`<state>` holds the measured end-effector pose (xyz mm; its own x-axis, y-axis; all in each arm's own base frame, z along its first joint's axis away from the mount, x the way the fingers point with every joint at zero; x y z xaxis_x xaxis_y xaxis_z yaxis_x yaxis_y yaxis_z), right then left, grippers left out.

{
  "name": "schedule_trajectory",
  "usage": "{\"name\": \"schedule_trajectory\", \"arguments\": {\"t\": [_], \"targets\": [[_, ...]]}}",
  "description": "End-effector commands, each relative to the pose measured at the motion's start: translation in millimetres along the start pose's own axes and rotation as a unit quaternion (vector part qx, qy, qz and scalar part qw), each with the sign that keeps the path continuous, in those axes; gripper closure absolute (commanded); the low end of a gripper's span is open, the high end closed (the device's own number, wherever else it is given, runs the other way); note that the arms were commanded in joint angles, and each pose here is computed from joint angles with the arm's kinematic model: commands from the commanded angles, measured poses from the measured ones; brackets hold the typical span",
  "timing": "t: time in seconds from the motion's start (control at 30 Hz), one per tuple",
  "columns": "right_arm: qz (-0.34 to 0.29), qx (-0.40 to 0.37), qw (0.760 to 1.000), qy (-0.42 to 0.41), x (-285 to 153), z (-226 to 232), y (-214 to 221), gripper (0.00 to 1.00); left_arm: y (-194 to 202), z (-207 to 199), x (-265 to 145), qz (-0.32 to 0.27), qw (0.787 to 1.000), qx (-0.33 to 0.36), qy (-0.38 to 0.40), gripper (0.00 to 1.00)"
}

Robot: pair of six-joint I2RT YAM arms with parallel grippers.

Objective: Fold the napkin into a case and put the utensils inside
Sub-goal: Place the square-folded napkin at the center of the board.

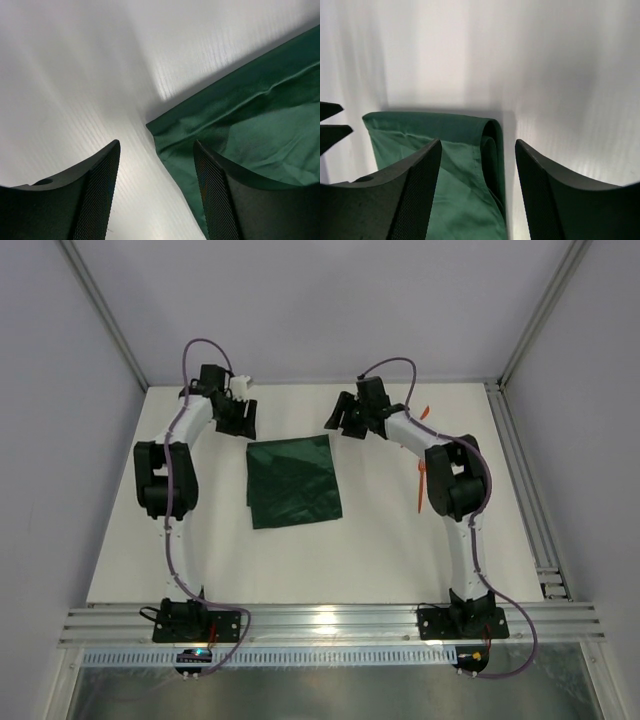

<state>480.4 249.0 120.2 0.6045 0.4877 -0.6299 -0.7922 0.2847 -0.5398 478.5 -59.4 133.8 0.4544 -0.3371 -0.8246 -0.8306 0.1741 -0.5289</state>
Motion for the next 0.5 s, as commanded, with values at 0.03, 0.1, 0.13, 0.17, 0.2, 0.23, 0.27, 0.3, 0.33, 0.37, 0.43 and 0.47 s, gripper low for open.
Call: {"name": "schedule_trajectory", "arguments": {"t": [0.03,0.1,0.13,0.17,0.2,0.23,0.27,0.3,0.33,0.37,0.43,0.47], "targets": [[-0.043,-0.111,0.992,0.051,-77,13,-25,0.34,-2,-1,-63,-0.038,0.999,-0.018,0.008,0.37],[-0.016,-0.126,0.99,0.059,-98,7,4,0.34,31,-8,-70,0.002,1.0,-0.016,0.013,0.38],[-0.006,-0.131,0.989,0.065,-102,3,16,0.34,43,-10,-70,0.02,1.0,-0.017,0.017,0.41],[0.024,-0.134,0.987,0.079,-104,-10,42,0.34,55,-13,-72,0.036,0.999,-0.012,0.027,0.46],[0.033,-0.135,0.987,0.08,-107,-12,53,0.34,80,-17,-67,0.077,0.996,-0.025,0.038,0.48],[0.033,-0.138,0.987,0.072,-116,-6,61,0.34,91,-18,-67,0.091,0.995,-0.028,0.043,0.5],[0.058,-0.126,0.987,0.077,-117,-17,86,0.34,100,-21,-67,0.102,0.993,-0.026,0.05,0.51],[0.052,-0.126,0.988,0.067,-118,-13,91,0.34,115,-25,-69,0.116,0.991,-0.028,0.056,0.52],[0.059,-0.13,0.988,0.06,-120,-8,103,0.34,121,-27,-71,0.119,0.991,-0.026,0.058,0.52],[0.068,-0.124,0.988,0.06,-124,-10,115,0.35,127,-30,-73,0.12,0.991,-0.014,0.064,0.52],[0.078,-0.132,0.987,0.051,-126,-3,129,0.36,142,-40,-83,0.117,0.991,0.024,0.058,0.53],[0.084,-0.132,0.986,0.052,-126,-4,136,0.38,147,-43,-86,0.114,0.991,0.051,0.049,0.54]]}}
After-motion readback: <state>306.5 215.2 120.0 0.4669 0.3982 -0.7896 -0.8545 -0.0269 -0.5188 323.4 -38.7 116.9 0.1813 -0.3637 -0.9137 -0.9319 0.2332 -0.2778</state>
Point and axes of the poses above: each gripper's point midway between its finger pads, its own x axis out along the fingers, its own z axis along the line the jaws close on, y = z × x, the point moved 7 cm from there along -x, back along the fingers, and after that the axes turned 3 degrees about -x, right-handed, at the moved point
